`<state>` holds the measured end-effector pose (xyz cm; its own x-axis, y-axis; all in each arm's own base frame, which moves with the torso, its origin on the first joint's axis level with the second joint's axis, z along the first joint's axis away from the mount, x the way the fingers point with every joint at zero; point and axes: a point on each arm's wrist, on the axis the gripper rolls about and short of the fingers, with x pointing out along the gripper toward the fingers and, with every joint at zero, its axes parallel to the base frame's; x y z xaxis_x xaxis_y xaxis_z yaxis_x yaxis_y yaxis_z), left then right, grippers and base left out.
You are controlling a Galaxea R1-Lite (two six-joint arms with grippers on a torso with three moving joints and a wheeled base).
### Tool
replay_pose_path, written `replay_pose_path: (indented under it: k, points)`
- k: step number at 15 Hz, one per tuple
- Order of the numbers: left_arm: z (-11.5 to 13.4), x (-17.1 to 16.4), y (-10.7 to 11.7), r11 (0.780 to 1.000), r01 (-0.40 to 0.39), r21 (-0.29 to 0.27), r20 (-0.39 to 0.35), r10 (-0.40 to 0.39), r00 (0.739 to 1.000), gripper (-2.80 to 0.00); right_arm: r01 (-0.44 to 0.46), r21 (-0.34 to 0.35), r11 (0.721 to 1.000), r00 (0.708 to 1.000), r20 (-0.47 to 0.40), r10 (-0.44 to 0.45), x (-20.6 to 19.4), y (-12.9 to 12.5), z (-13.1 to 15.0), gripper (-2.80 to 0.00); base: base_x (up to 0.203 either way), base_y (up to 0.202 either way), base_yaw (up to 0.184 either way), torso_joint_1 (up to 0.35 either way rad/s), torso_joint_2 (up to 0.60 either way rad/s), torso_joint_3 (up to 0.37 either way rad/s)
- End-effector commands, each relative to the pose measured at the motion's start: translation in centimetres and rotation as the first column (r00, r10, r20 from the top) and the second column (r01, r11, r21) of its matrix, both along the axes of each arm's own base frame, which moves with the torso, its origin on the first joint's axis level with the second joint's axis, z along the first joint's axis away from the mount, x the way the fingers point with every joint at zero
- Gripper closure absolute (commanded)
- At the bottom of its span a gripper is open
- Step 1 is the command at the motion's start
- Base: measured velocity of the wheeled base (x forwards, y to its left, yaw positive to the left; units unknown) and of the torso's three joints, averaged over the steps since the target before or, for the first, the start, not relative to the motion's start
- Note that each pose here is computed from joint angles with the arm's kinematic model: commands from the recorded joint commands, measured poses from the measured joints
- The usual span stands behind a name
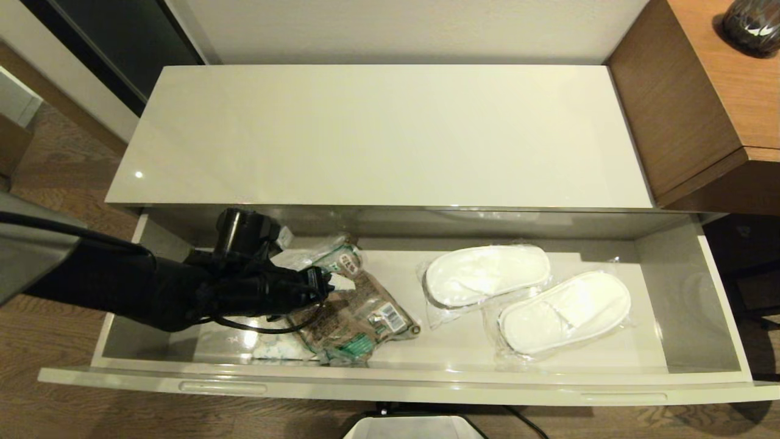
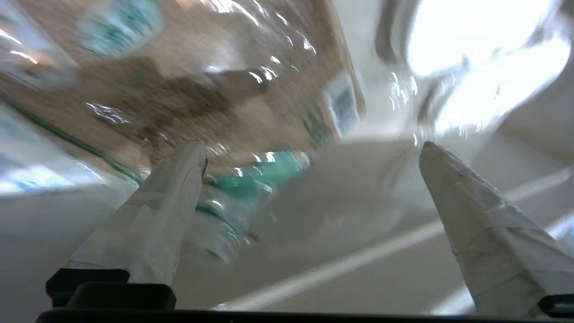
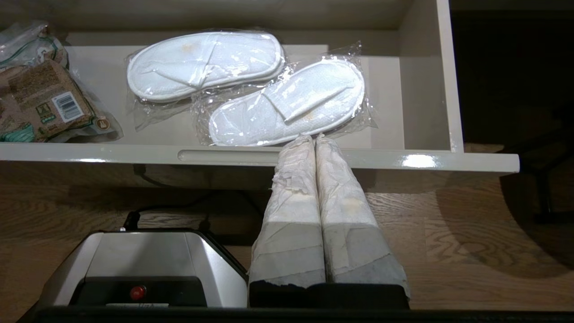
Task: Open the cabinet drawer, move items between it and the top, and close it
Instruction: Take out the tissue from the drawer
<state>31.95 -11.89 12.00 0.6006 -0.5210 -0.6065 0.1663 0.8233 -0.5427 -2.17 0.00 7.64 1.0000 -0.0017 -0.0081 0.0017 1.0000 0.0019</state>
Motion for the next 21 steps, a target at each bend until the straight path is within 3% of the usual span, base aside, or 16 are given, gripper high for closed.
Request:
replay_pose_path:
  k: [1,4,9,11,17,21]
  points:
    - [-0.8,1.2,0.1,0.998,-0.050,-0.034,0.025,0.051,0.998,-2.80,0.000,0.000,1.000,1.000,-0.003,0.000,0.0,0.0,0.0,0.00,0.000,0.000,0.000,0.000,0.00,0.000]
    - [-1.0,2.2,1.0,0.991,-0.124,-0.045,0.041,0.126,0.991,-2.80,0.000,0.000,1.000,1.000,-0.003,0.000,0.0,0.0,0.0,0.00,0.000,0.000,0.000,0.000,0.00,0.000]
    - [-0.7,2.0,1.5,0.977,-0.194,-0.093,-0.006,0.194,0.981,-2.80,0.000,0.000,1.000,1.000,-0.003,0.000,0.0,0.0,0.0,0.00,0.000,0.000,0.000,0.000,0.00,0.000]
    - [-0.4,2.0,2.6,0.967,-0.241,-0.080,0.000,0.242,0.970,-2.80,0.000,0.000,1.000,1.000,-0.003,0.000,0.0,0.0,0.0,0.00,0.000,0.000,0.000,0.000,0.00,0.000]
    - [1.2,0.3,4.2,0.956,-0.278,-0.089,0.012,0.280,0.960,-2.80,0.000,0.000,1.000,1.000,-0.003,0.000,0.0,0.0,0.0,0.00,0.000,0.000,0.000,0.000,0.00,0.000]
    - [0.8,-0.9,5.2,0.948,-0.310,-0.067,-0.028,0.309,0.951,-2.80,0.000,0.000,1.000,1.000,-0.003,0.000,0.0,0.0,0.0,0.00,0.000,0.000,0.000,0.000,0.00,0.000]
